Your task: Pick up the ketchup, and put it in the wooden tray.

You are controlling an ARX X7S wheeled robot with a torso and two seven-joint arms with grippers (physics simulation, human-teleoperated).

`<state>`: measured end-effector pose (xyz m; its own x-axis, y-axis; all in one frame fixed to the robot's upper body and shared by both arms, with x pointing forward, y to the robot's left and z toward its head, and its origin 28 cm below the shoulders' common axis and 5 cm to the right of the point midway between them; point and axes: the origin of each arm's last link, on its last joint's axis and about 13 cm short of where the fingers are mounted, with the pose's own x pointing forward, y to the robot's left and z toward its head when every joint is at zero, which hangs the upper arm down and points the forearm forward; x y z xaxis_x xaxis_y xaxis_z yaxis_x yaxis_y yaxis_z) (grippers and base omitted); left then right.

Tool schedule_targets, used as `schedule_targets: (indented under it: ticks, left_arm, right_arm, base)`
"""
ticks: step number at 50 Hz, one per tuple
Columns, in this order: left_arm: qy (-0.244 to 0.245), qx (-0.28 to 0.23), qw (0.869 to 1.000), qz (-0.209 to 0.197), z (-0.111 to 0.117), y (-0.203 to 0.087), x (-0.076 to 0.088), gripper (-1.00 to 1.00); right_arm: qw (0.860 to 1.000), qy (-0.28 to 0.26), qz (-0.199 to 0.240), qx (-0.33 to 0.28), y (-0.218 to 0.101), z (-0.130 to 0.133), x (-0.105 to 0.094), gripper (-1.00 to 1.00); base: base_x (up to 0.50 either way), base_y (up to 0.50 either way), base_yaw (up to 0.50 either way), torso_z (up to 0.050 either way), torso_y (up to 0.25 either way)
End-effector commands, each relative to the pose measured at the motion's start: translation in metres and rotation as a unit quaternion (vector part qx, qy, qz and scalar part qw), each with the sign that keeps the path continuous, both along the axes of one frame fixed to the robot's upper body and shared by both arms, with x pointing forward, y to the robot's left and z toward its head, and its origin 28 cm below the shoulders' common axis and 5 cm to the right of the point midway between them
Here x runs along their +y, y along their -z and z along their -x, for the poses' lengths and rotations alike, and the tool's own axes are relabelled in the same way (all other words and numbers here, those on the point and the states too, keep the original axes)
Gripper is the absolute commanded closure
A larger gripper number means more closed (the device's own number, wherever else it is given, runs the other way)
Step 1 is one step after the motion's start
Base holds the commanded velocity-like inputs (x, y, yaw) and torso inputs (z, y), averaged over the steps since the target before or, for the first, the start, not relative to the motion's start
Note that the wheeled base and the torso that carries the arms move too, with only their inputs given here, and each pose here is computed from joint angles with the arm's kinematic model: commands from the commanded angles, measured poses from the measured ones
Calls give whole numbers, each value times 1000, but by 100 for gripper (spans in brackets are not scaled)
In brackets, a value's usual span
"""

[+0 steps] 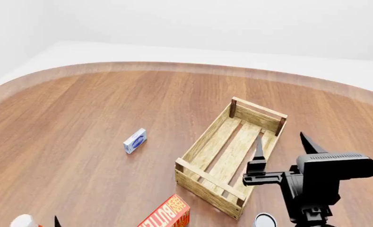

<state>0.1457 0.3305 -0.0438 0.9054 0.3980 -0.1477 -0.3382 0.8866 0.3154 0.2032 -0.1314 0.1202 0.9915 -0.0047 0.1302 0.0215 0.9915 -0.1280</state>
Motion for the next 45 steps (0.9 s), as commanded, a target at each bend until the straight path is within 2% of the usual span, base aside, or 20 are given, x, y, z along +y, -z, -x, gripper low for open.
schedule_targets:
  ticks: [1,9,14,18,24,28,34,38,42,45]
  left_arm:
    - [-26,25,999,-2,0,15,7,100]
    - [-22,7,1000,-4,-9,9,6,100]
    - [0,-21,1000,-14,-20,-5,1,100]
    - [29,-54,998,-24,-35,-28,-4,100]
    - [72,-125,989,-43,-77,-79,-18,100]
    - [111,-182,976,-46,-110,-119,-33,100]
    - [188,-248,949,-58,-162,-172,-56,100]
    - [228,-265,935,-62,-194,-197,-69,100]
    - [273,-273,921,-58,-212,-220,-83,100]
    - [314,-275,907,-49,-220,-240,-100,100]
  right_arm:
    - [1000,4,1,-1,-2,8,-4,-100]
    - [1000,7,0,0,-1,9,-6,-100]
    - [1000,9,-2,1,2,6,-7,-100]
    - [1000,11,-5,2,5,2,-9,-100]
    - [1000,18,-10,7,14,-16,-13,-100]
    - [999,26,-11,16,22,-33,-18,-100]
    - [999,39,-19,25,33,-65,-24,-100]
    - [999,42,-23,24,33,-78,-28,-100]
    - [999,44,-23,15,23,-83,-33,-100]
    - [999,44,-19,4,11,-82,-34,-100]
  base:
    - [0,0,0,0,0]
    - [0,0,0,0,0]
    - [0,1,0,0,0]
    - [0,0,0,0,0]
    - [0,0,0,0,0]
    - [0,0,0,0,0]
    - [0,0,0,0,0]
    - [0,0,0,0,0]
    - [0,0,0,0,0]
    - [0,0,0,0,0]
